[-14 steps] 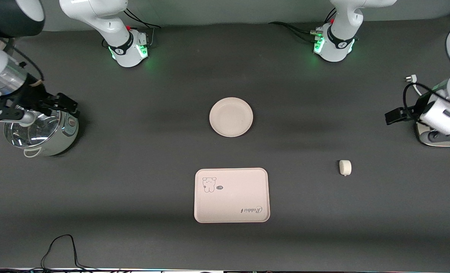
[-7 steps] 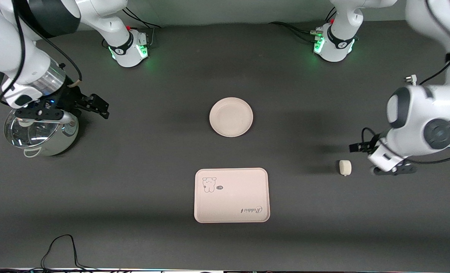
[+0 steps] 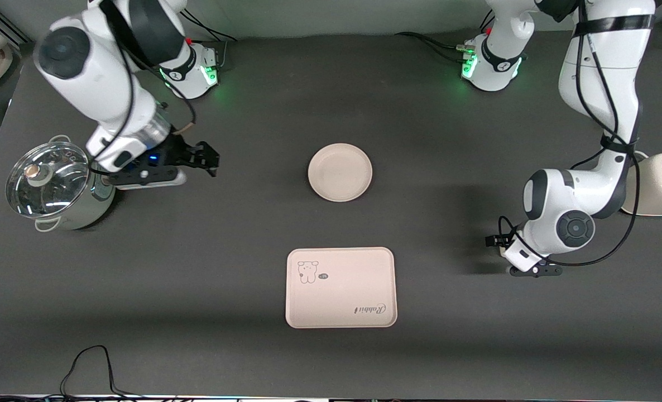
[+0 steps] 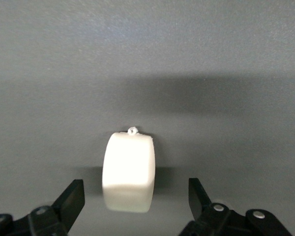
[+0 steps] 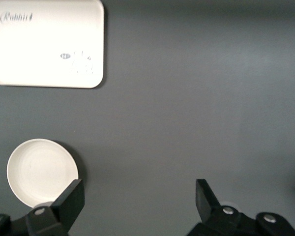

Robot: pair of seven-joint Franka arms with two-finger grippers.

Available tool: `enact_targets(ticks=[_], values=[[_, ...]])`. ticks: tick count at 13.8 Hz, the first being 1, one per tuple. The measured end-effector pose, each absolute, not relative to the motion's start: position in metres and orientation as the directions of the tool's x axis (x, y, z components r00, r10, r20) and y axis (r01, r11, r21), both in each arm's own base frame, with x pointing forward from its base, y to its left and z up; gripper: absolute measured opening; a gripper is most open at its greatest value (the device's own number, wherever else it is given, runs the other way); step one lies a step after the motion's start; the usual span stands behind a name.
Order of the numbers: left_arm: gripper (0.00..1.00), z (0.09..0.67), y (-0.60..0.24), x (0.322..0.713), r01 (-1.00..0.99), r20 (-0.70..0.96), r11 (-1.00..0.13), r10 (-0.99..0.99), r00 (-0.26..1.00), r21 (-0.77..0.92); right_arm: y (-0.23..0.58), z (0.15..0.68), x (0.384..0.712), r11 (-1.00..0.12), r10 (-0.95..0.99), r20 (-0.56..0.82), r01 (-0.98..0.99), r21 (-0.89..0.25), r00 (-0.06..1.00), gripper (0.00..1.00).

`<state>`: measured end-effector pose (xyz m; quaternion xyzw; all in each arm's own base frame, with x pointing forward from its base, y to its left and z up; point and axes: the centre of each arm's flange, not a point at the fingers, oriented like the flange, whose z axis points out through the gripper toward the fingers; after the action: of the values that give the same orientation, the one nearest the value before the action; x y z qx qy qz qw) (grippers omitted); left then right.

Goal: Place bun in plate and plate on tray
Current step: 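Grasp the white bun with the left gripper while the right gripper approaches the plate, then lift the bun with the left gripper and carry it over the plate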

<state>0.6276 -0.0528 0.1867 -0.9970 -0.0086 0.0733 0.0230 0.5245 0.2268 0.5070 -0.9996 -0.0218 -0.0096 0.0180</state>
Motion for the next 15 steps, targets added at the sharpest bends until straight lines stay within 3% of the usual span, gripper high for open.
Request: enact_targets(ticks=[4,6,9,13,15], values=[[0.43,0.191,-0.049,0.632,0.02,-0.135,-0.999,0.026,0.991,-0.047,0.255,0.474,0.524,-0.997,0.078,-0.031,0.077,-0.021,0.997,1.0],[0.28,0.202,-0.05,0.635,0.02,-0.132,-0.999,0.026,0.991,-0.046,0.269,0.461,0.522,-0.996,0.083,-0.046,0.082,-0.019,0.995,1.0],[0.28,0.274,-0.051,0.631,0.022,-0.224,-0.999,0.033,0.974,-0.05,0.293,0.438,0.519,-0.993,0.114,-0.06,0.113,-0.023,0.992,1.0],[0.32,0.463,-0.047,0.589,0.028,-0.254,-0.999,0.037,0.967,-0.038,0.306,0.424,0.518,-0.992,0.121,-0.065,0.12,-0.024,0.99,1.0],[0.35,0.53,-0.043,0.558,0.033,-0.215,-0.999,0.038,0.976,-0.028,0.308,0.418,0.521,-0.993,0.119,-0.053,0.117,-0.031,0.991,1.0]])
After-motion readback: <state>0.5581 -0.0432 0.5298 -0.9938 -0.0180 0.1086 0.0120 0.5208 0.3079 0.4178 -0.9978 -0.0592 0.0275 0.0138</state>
